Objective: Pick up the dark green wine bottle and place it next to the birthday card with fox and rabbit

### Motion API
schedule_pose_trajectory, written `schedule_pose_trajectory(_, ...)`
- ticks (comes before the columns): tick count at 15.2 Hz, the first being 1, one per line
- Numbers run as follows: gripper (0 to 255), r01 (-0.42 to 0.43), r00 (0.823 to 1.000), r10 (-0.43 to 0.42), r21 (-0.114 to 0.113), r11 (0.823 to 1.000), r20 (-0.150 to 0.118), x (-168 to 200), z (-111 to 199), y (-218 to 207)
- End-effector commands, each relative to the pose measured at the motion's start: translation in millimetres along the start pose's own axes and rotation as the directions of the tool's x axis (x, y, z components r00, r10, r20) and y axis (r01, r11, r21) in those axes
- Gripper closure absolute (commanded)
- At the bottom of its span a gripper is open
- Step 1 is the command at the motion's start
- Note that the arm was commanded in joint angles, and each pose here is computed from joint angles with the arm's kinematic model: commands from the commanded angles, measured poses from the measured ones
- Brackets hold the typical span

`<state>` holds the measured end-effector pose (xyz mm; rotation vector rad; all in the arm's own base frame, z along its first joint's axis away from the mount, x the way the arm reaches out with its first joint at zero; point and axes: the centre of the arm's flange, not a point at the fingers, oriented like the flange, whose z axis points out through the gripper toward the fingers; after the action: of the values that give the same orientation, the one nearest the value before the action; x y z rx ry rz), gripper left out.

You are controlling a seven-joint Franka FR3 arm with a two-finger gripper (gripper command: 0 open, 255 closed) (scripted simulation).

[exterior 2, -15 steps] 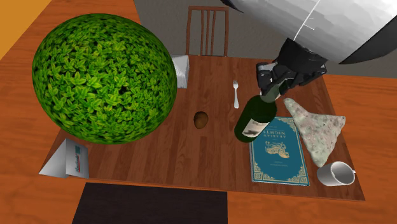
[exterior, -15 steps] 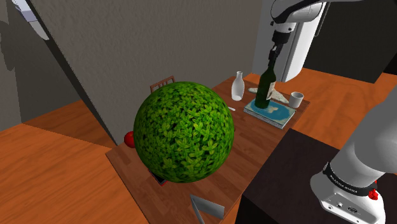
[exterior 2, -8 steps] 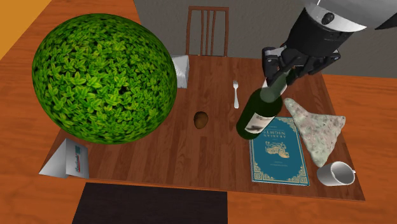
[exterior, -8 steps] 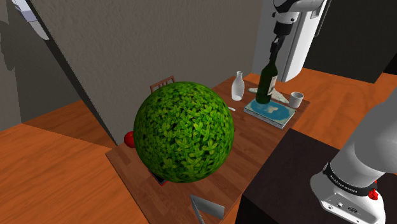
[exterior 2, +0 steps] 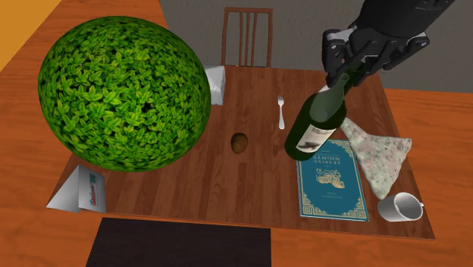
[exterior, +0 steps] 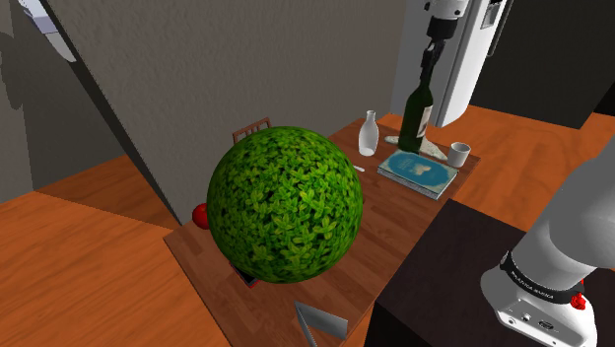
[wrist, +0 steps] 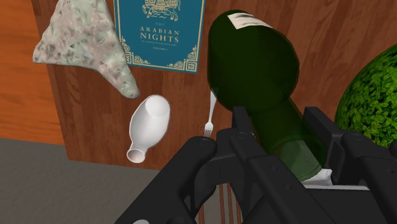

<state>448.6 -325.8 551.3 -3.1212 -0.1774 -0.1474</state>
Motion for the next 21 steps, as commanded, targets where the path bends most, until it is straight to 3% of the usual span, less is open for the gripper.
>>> schedule_pose_trajectory(1,255,0.000,1.000,0.000,0.000,1.000,0.000,-1,-10,-1)
schedule_pose_trajectory(21,255,0.000,1.000,0.000,0.000,1.000,0.000,9,-115,-2)
